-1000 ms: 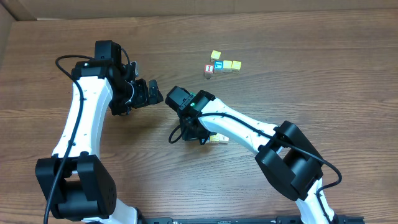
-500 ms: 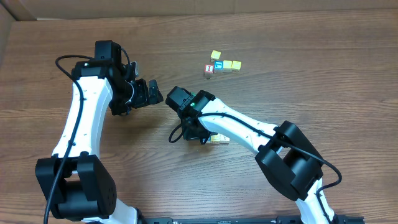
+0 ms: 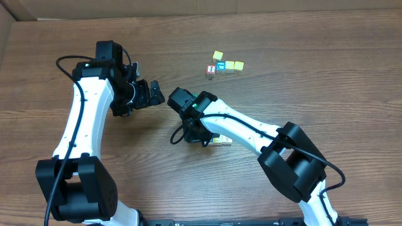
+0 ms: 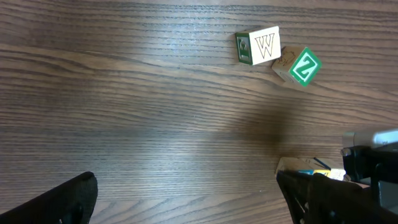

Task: Flip 5 blocks
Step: 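Lower and set the P block down next to K, then release, then raise the right gripper and retract it to the upper right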

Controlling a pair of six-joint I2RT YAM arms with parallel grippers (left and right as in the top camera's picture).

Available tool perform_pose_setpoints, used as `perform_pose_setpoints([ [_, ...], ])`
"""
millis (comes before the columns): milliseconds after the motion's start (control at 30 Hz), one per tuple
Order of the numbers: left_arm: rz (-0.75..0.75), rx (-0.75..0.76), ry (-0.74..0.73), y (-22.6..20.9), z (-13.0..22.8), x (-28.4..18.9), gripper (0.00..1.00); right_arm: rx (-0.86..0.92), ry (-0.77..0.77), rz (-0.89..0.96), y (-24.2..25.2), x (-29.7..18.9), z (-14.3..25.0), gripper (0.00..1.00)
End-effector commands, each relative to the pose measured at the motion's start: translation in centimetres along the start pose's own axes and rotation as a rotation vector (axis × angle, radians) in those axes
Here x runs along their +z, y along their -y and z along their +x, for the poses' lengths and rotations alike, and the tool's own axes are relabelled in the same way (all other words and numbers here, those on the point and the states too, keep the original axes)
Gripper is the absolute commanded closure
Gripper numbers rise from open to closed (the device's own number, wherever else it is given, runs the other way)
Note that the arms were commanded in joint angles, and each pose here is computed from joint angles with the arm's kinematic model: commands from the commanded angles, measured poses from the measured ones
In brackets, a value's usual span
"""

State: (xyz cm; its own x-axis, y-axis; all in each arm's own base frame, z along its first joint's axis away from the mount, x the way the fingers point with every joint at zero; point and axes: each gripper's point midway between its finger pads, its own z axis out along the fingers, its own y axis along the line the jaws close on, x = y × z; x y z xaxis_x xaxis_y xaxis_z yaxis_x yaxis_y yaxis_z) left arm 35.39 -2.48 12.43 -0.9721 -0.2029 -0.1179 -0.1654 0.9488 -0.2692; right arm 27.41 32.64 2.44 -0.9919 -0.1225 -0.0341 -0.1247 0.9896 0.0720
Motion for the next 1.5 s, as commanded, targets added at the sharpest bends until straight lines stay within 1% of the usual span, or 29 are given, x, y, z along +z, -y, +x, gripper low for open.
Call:
perform_pose_setpoints([
  [0,0.002,0.016,0.007,0.5,-0.4,-0.1,0.00,0.007,0.000,-0.013,-0.1,-1.0,0.4,0.91],
  [367,0.002,0.016,0.007,0.5,-0.4,-0.1,0.00,0.007,-0.025,0.010,0.5,-1.0,1.0,0.91],
  [667,0.002,0.016,0.007,0.5,-0.4,-0.1,0.00,0.008,-0.010,-0.004,0.1,-1.0,0.6,0.91],
  [867,0.002,0.016,0.007,0.5,-0.4,-0.1,0.00,-0.009,0.025,-0.083,-1.7,-1.3,-0.5,0.91],
  [1000,0.002,0.016,0.007,0.5,-0.4,-0.1,0.00,0.008,0.093,-0.119,-1.8,-3.3,-3.4,0.91],
  [1100,0.002,0.016,0.007,0.5,-0.4,-0.1,0.00,0.076,0.132,-0.138,0.0,-4.8,-6.4,0.90],
  [1200,0.002,0.016,0.007,0.5,-0.4,-0.1,0.00,0.157,0.154,-0.141,3.0,-5.4,-9.0,0.81],
  [1233,0.002,0.016,0.007,0.5,-0.4,-0.1,0.00,0.186,0.155,-0.135,4.2,-5.4,-9.6,0.80],
  [1300,0.002,0.016,0.007,0.5,-0.4,-0.1,0.00,0.234,0.149,-0.116,7.3,-5.5,-10.8,0.77],
  [1400,0.002,0.016,0.007,0.5,-0.4,-0.1,0.00,0.294,0.140,-0.085,12.3,-5.6,-12.2,0.69],
  [1433,0.002,0.016,0.007,0.5,-0.4,-0.1,0.00,0.319,0.136,-0.076,13.9,-5.7,-12.5,0.64],
  [1467,0.002,0.016,0.007,0.5,-0.4,-0.1,0.00,0.343,0.132,-0.067,15.8,-5.8,-12.9,0.62],
])
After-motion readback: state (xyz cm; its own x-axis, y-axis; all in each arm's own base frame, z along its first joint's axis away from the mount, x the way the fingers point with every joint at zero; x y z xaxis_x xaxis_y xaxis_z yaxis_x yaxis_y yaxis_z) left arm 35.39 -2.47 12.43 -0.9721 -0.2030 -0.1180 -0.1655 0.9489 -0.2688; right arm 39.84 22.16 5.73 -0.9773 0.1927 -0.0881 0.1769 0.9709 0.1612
